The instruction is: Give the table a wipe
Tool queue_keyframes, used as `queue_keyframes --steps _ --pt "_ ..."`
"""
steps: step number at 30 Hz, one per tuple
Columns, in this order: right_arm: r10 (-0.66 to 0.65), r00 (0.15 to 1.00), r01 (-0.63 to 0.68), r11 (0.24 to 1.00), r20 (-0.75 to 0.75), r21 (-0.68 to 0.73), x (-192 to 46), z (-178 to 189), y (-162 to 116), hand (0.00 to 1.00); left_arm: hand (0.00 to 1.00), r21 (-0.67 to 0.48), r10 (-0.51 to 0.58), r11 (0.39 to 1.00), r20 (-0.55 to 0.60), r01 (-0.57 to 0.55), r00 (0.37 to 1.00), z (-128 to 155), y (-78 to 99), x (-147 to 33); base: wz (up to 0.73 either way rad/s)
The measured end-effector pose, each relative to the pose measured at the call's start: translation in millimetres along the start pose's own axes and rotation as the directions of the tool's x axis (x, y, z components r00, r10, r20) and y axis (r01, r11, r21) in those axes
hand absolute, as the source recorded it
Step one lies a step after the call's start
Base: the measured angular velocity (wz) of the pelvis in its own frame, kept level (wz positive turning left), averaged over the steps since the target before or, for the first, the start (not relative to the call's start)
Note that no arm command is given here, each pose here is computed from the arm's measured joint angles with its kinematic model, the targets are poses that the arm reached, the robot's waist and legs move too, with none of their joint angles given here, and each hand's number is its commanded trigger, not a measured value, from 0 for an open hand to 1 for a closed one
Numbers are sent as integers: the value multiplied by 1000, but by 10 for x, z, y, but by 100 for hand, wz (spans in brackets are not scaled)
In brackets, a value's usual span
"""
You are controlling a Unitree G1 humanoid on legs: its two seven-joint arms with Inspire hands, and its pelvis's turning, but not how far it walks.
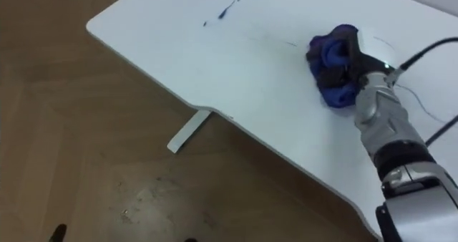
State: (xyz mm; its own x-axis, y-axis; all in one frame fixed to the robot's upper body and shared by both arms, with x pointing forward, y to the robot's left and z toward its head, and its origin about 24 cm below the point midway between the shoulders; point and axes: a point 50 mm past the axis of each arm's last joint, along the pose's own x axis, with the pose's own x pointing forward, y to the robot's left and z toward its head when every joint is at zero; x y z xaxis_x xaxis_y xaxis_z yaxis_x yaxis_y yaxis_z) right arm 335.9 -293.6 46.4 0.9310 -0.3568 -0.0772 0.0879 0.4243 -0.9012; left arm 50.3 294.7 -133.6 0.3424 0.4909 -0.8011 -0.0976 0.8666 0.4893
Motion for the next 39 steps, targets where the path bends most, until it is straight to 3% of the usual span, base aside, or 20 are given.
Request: queue_keyframes --steps 8,21,27,30,32,35,39 --pt "-104 945 170 966 -311 194 -288 -842 -58 100 0 19 39 999 -48 -38 998 -206 46 -56 -4" --pt "-203 861 288 950 -467 117 -488 -1392 -425 100 0 -5 68 998 -58 -69 996 -242 121 -70 -5" --pt "-267 876 286 958 -401 -13 -388 -1221 -482 100 0 -11 67 998 -22 -67 998 -141 118 -54 -9" --pt "-263 913 236 964 -312 -121 -196 -927 -530 100 0 -13 61 998 -10 -61 998 -95 104 -39 -39" --pt "-227 959 184 955 -172 -234 0 -531 -546 100 0 -6 45 999 10 -45 999 -29 65 -20 -50" --pt "-171 985 156 942 -24 -297 172 -55 -561 100 0 3 1 1000 34 -1 999 37 -10 -12 -21" --pt "-130 990 138 925 46 -354 238 168 -589 100 0 3 -19 1000 41 19 999 63 -27 -7 5"
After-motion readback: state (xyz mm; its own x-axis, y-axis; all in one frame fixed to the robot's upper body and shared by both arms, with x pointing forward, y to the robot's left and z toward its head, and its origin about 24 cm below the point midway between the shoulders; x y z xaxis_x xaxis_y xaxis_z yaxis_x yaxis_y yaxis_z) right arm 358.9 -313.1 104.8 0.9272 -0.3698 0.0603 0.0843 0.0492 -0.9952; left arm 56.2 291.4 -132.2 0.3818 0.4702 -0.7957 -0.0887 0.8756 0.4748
